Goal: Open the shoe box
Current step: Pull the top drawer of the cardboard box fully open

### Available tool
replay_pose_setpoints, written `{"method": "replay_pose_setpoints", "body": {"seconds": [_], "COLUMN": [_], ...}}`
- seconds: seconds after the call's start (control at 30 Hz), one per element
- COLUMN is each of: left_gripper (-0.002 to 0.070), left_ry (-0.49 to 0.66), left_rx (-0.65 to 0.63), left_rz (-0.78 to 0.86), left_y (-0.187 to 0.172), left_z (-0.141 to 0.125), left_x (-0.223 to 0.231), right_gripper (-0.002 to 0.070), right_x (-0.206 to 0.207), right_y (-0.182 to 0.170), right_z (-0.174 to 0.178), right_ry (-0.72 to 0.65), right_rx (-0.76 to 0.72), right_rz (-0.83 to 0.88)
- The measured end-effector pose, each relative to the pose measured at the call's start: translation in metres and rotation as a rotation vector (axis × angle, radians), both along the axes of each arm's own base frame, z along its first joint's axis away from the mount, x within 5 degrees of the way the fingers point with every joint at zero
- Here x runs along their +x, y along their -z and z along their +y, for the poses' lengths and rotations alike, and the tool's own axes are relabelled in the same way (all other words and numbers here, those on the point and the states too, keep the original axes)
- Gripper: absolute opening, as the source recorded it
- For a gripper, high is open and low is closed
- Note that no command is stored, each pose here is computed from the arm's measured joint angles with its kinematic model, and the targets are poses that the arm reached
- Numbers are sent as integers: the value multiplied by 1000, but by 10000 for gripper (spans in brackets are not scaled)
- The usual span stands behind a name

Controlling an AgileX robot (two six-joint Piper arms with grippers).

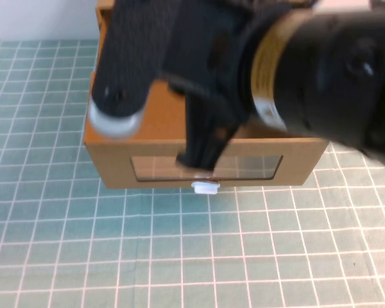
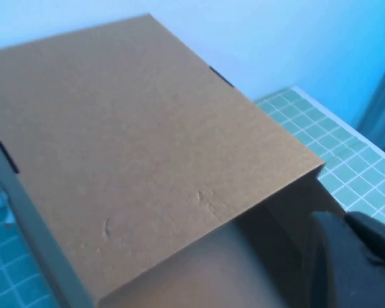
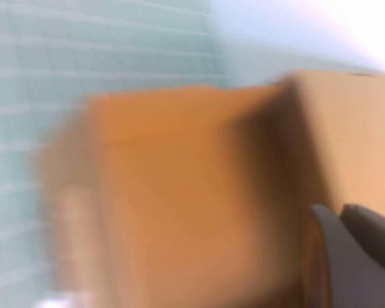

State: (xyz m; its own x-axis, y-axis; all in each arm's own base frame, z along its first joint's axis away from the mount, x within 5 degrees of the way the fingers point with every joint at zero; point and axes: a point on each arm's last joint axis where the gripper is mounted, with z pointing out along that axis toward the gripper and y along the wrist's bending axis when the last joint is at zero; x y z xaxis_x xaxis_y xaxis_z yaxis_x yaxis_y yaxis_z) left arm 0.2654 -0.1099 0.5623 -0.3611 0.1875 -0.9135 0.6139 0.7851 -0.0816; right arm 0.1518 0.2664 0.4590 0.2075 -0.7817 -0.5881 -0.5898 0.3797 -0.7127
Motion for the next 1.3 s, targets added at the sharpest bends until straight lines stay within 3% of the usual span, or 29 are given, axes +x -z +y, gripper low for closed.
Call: {"method": "replay_pose_setpoints", "body": {"seconds": [0.2, 0.43, 0.57, 0.7, 0.8, 0.97, 1.1, 1.3], "left_gripper": [-5, -5, -5, -5, -5, -5, -5, -5], "left_ry": [-75, -125, -175, -228, -262, -324, -351, -374], "left_rx": [55, 56, 31, 30, -18, -163, -222, -235], "left_rz": [-14, 25, -45, -111, -171, -256, -294, -293], "left_y": [-3, 36, 64, 103, 129, 172, 199, 226], "left_z": [23, 41, 55, 67, 76, 85, 87, 86], "left_x": [-54, -106, -140, -166, -191, -210, -212, -202], "right_gripper": [-9, -11, -13, -13, -13, -13, -13, -13], "right_x": [53, 128, 136, 120, 93, 38, -9, -50], "right_y": [-16, -12, -11, -19, -15, -8, -1, 52], "right_z": [-20, -110, -157, -201, -224, -234, -236, -236], "right_ry": [183, 474, 463, 470, 514, 496, 433, 407], "right_rx": [-2, 154, 321, 535, 605, 701, 879, 879], "right_rz": [-67, 149, 280, 233, 182, 51, -2, 55]}}
